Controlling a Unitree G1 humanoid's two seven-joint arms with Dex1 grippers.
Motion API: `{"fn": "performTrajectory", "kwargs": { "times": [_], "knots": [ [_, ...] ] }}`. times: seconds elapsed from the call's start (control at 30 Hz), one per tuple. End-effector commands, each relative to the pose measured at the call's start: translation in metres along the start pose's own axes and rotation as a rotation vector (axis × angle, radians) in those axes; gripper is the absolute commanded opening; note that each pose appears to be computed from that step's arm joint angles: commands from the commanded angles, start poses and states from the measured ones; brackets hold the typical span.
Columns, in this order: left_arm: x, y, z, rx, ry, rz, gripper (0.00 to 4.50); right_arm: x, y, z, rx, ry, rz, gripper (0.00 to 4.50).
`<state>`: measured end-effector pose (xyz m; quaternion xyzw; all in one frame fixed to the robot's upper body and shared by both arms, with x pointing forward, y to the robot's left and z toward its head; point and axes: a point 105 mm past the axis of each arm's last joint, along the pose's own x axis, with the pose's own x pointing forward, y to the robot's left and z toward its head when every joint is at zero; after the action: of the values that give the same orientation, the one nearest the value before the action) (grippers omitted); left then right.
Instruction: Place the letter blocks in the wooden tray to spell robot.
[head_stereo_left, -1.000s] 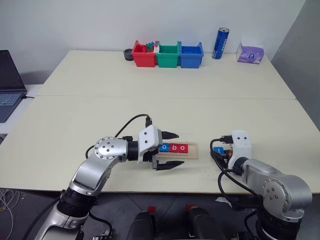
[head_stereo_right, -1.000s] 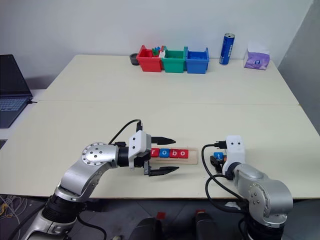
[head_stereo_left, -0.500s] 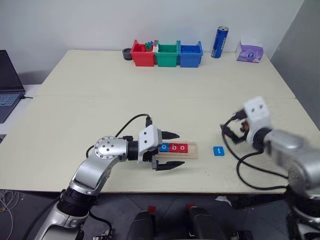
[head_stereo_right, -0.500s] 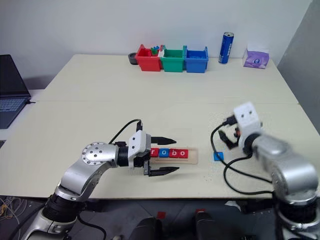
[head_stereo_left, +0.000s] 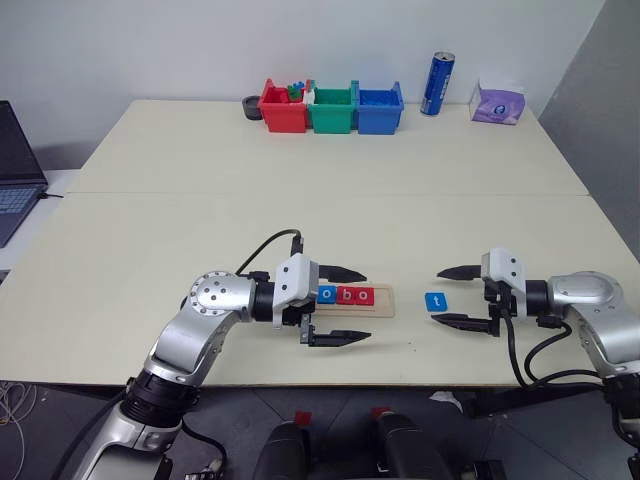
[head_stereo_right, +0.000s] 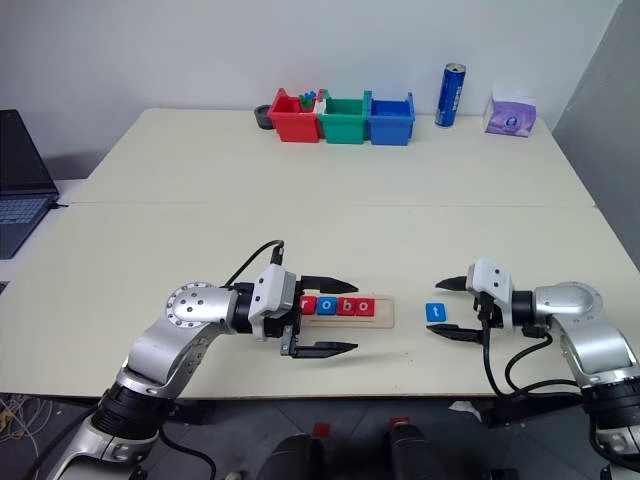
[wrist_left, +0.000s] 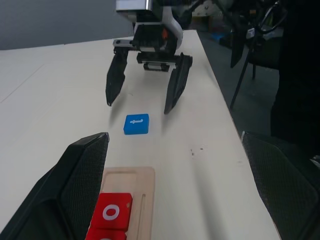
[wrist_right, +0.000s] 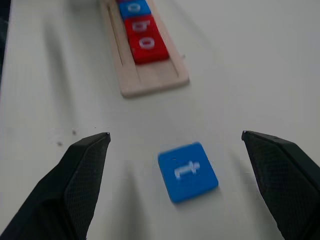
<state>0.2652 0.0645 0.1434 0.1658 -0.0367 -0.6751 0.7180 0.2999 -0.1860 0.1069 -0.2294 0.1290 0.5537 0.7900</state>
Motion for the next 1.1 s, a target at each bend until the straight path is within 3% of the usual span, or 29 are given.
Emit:
{"fn": "performTrajectory", "kwargs": {
  "times": [0.03, 0.5, 0.6, 0.83, 0.97, 1.1],
  "knots": [
    [0.001, 0.003, 0.009, 0.050, -0.022, 0.000, 4.50, 0.004, -0.007, 0.001, -0.060, -0.005, 0.010, 4.49],
    [-0.004, 0.009, 0.013, 0.065, -0.017, 0.010, 4.50, 0.010, -0.005, -0.021, -0.043, 0.038, 0.048, 4.49],
    [-0.005, 0.009, 0.013, 0.065, -0.014, 0.012, 4.50, 0.010, -0.009, -0.022, -0.051, 0.041, 0.029, 3.92],
    [-0.003, 0.011, 0.014, 0.066, -0.020, 0.017, 4.50, 0.012, -0.013, -0.019, -0.067, 0.031, 0.016, 1.57],
    [-0.007, 0.015, 0.014, 0.071, -0.017, 0.034, 4.50, 0.015, -0.017, -0.008, -0.076, 0.001, 0.009, 1.46],
    [-0.022, 0.022, 0.016, 0.076, -0.008, 0.063, 4.50, 0.026, -0.012, 0.022, -0.114, -0.054, 0.044, 1.46]
  ]
}}
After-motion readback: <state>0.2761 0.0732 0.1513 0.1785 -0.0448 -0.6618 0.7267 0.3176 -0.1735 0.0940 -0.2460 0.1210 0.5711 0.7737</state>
